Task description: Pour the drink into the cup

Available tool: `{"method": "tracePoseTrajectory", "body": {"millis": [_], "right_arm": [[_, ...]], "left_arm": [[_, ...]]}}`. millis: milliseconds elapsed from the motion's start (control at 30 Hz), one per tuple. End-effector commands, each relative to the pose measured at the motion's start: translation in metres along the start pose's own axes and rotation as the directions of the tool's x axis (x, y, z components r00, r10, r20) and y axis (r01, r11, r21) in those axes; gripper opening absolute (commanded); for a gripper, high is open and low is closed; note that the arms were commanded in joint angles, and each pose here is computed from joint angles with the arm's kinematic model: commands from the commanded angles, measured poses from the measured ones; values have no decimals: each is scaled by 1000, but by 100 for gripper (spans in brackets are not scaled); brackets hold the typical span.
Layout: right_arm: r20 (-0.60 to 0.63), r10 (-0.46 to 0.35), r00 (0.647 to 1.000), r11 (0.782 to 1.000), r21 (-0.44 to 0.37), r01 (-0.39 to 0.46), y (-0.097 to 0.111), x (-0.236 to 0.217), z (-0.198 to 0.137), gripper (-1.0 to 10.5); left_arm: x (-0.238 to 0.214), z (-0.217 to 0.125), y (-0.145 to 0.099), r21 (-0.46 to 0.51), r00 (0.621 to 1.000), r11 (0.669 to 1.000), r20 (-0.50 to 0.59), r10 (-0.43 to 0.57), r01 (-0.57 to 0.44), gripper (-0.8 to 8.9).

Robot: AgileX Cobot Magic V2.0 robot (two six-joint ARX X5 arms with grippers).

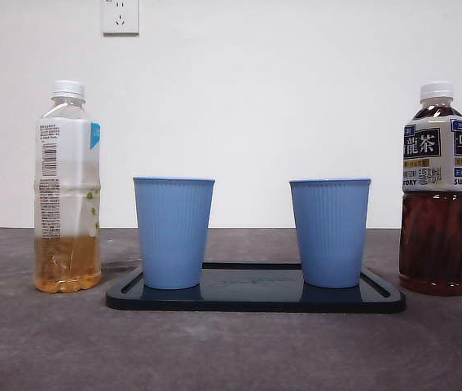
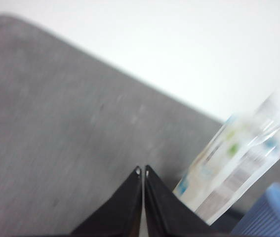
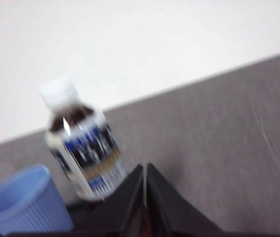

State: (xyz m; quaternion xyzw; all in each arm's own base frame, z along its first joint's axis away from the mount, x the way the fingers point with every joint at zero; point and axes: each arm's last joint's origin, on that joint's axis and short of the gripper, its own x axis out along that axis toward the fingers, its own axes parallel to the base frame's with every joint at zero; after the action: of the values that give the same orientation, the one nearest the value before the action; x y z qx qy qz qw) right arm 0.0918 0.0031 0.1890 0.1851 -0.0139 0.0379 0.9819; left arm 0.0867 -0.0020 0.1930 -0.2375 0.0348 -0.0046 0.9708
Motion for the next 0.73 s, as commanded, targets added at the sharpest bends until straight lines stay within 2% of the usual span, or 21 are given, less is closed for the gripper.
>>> {"method": "tracePoseTrajectory", "body": {"millis": [33,200,367,500,633,733], "right_arm": [[46,17,999,1000,13,-17,7,-5,18,7],[60,24,998,1000,3,-24,19,-11,46,6],[32,14,999,999,-51,-12,31,-16,76,7],[-54,-7,999,991,-133,0,40,-17,98,7],[-188,24,982,979,-196,-62,48,-13,113,7],[-308,66,949,969,-208,-135,53,-10,120,7]], "left_arm": [[-7,20,-10,-18,999,1000,39,-22,23,10],[-15,49,-26,33,999,999,26,-37,36,10],[-17,72,-40,115,997,991,-59,-55,62,9],[-14,84,-49,184,982,977,-173,-79,111,10],[-8,91,-56,216,944,957,-308,-121,193,9],[-3,94,-59,220,907,944,-395,-146,248,9]]}}
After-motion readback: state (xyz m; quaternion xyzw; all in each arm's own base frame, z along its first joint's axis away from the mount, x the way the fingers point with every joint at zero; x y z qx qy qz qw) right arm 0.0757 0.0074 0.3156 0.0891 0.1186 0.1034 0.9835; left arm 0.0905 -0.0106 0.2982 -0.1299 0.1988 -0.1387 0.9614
